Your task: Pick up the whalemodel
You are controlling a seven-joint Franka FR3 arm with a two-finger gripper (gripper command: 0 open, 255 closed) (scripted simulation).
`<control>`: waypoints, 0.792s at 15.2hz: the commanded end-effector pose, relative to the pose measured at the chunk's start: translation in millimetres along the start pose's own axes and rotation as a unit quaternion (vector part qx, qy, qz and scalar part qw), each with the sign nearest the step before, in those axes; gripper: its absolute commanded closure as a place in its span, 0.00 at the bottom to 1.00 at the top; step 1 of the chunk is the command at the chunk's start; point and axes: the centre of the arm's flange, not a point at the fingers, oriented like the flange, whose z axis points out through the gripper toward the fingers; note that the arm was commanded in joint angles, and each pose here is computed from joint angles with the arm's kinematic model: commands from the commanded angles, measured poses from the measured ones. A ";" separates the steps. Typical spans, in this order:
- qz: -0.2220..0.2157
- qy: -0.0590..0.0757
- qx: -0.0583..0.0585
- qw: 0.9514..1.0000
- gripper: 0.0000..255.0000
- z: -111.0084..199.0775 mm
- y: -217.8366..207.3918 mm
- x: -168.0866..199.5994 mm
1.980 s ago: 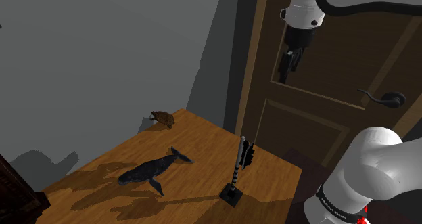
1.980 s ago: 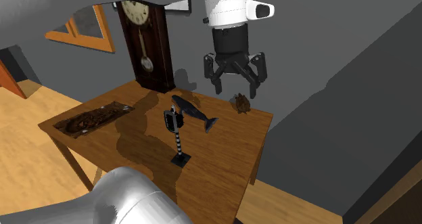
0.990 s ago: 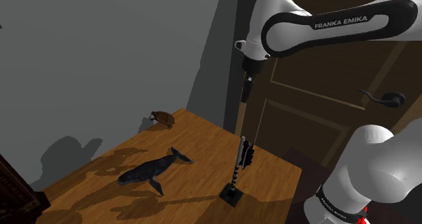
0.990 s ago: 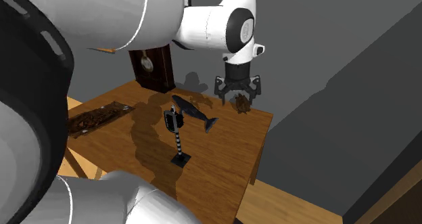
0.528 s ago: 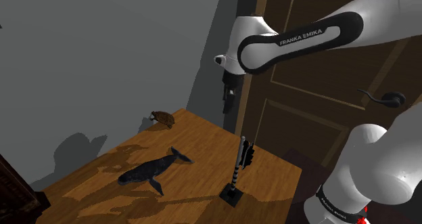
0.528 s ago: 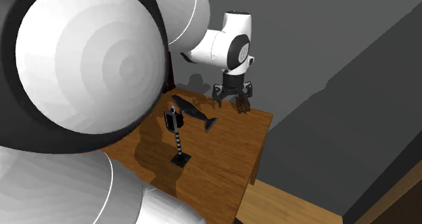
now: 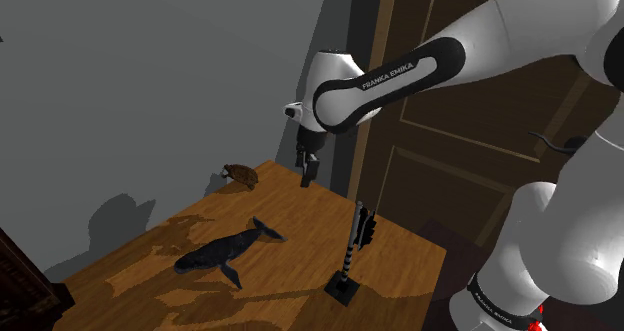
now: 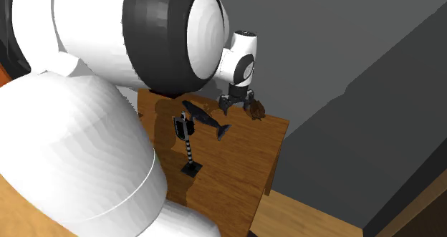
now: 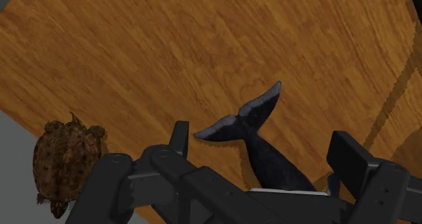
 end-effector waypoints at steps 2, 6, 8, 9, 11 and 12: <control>-0.049 0.013 0.012 0.999 0.00 27.7 -1.7 25.3; -0.112 0.030 0.028 0.993 0.00 61.1 -10.5 59.4; -0.143 0.038 0.036 0.988 0.00 77.3 -16.9 76.4; -0.158 0.042 0.040 0.986 0.00 85.3 -20.6 84.8; -0.189 0.051 0.048 0.979 0.00 100.8 -29.0 101.5; -0.205 0.055 0.051 0.976 0.00 108.5 -33.7 109.8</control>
